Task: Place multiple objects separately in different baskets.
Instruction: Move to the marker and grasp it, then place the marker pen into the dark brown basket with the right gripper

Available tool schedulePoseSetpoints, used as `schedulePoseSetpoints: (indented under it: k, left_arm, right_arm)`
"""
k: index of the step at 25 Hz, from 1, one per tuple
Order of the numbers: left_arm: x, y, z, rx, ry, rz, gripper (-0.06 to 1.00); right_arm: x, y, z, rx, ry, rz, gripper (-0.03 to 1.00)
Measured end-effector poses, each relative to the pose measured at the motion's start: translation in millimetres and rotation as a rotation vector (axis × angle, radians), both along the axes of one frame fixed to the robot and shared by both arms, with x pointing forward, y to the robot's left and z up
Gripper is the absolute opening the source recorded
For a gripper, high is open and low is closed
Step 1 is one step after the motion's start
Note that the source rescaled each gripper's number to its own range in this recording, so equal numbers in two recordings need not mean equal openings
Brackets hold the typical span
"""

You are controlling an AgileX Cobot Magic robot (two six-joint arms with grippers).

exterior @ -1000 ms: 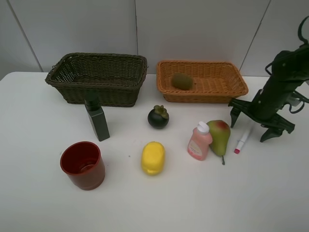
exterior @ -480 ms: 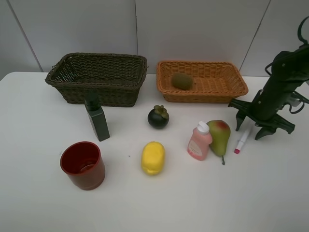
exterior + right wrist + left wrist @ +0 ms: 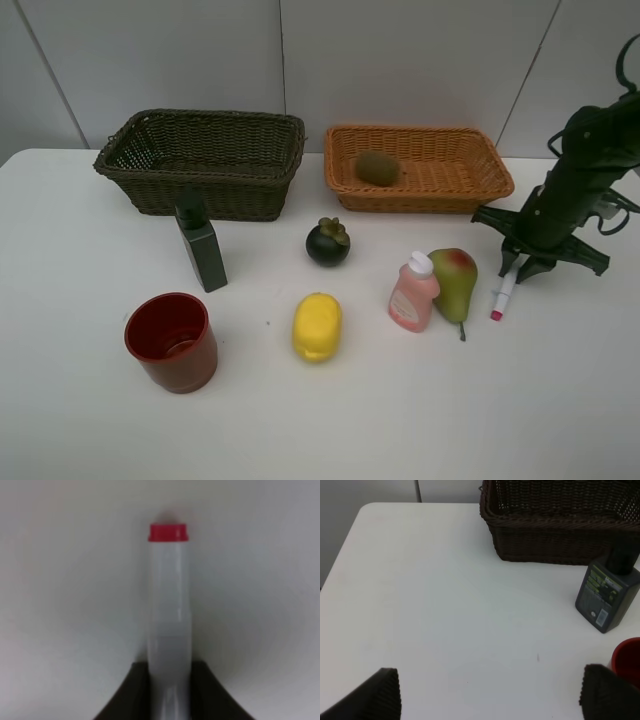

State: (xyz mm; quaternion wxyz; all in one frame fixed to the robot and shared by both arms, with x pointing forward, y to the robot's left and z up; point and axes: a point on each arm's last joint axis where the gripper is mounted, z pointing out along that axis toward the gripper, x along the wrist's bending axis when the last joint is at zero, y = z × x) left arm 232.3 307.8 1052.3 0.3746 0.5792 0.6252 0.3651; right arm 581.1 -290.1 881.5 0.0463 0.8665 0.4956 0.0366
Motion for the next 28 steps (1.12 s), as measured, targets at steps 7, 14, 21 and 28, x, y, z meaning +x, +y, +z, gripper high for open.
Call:
schedulePoseSetpoints:
  k: [7, 14, 21, 28]
  left_arm:
    - [0.0, 0.0, 0.0, 0.000, 0.000, 0.000, 0.93]
    - [0.0, 0.0, 0.0, 0.000, 0.000, 0.000, 0.93]
    - [0.0, 0.0, 0.0, 0.000, 0.000, 0.000, 0.93]
    - [0.0, 0.0, 0.0, 0.000, 0.000, 0.000, 0.93]
  right_arm:
    - [0.1, 0.0, 28.0, 0.003, -0.081, 0.003, 0.00]
    - [-5.4, -0.9, 88.6, -0.001, -0.278, 0.014, 0.00]
    - [13.8, -1.3, 137.2, -0.072, -0.522, 0.180, 0.00]
    - [39.0, 0.3, 173.9, -0.171, -0.788, 0.331, 0.00]
